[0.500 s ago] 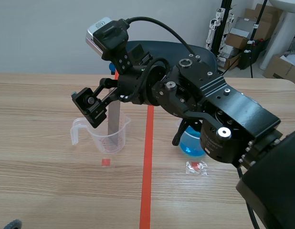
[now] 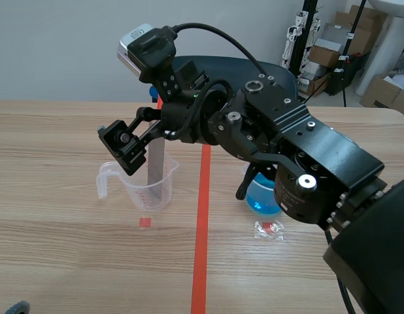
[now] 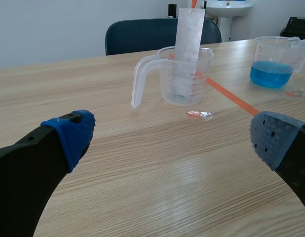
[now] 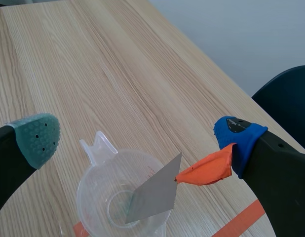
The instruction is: Do the redox reaction experiment. return to the home posture
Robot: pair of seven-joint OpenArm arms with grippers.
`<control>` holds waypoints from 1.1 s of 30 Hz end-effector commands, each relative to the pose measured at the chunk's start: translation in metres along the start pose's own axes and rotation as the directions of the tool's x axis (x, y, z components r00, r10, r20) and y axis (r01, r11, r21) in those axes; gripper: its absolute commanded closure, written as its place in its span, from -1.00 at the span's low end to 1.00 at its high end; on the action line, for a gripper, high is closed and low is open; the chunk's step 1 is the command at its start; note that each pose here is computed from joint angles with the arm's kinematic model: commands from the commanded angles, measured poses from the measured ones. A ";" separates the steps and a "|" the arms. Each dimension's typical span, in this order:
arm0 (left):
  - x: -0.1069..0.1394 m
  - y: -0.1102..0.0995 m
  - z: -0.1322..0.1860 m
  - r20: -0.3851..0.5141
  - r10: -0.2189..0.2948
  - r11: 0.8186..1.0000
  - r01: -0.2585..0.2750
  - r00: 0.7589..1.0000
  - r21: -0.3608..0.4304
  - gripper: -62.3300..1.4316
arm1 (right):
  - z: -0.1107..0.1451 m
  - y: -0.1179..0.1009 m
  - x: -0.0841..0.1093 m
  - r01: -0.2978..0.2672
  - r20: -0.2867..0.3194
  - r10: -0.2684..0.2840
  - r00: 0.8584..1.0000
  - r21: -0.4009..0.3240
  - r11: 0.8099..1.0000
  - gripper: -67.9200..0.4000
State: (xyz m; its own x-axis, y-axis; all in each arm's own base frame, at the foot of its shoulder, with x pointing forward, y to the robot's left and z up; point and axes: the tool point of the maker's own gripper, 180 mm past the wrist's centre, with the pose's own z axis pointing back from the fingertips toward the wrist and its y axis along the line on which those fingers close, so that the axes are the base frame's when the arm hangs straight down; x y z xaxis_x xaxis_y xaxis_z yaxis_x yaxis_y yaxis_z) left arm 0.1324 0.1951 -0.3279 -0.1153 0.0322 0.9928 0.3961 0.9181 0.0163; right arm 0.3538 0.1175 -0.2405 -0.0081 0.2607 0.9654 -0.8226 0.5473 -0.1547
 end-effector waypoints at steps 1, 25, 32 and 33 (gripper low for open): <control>0.009 0.001 -0.004 0.042 -0.002 1.000 0.001 0.999 0.002 -1.00 | 0.000 -0.007 0.015 -0.010 0.041 0.010 0.999 -0.010 1.000 -1.00; 0.009 0.002 -0.005 0.044 -0.003 1.000 0.003 0.999 0.002 -1.00 | 0.016 -0.016 0.033 -0.026 0.116 0.028 0.993 -0.017 1.000 -1.00; 0.018 0.002 -0.011 0.092 -0.002 1.000 0.002 0.996 0.004 -1.00 | 0.032 -0.014 0.040 -0.069 0.134 0.071 0.988 -0.020 0.997 -1.00; 0.022 0.002 -0.014 0.115 -0.002 1.000 0.002 0.993 0.001 -1.00 | 0.035 -0.013 0.041 -0.075 0.140 0.077 0.987 -0.020 0.997 -1.00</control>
State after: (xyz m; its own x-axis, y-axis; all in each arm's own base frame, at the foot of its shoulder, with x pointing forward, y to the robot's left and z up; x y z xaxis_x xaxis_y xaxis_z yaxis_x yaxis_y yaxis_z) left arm 0.1346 0.1936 -0.3195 -0.1537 0.0507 0.9868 0.3974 0.9175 0.0148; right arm 0.3452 0.0942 -0.2042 -0.1223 0.2192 0.9680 -0.8122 0.5385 -0.2245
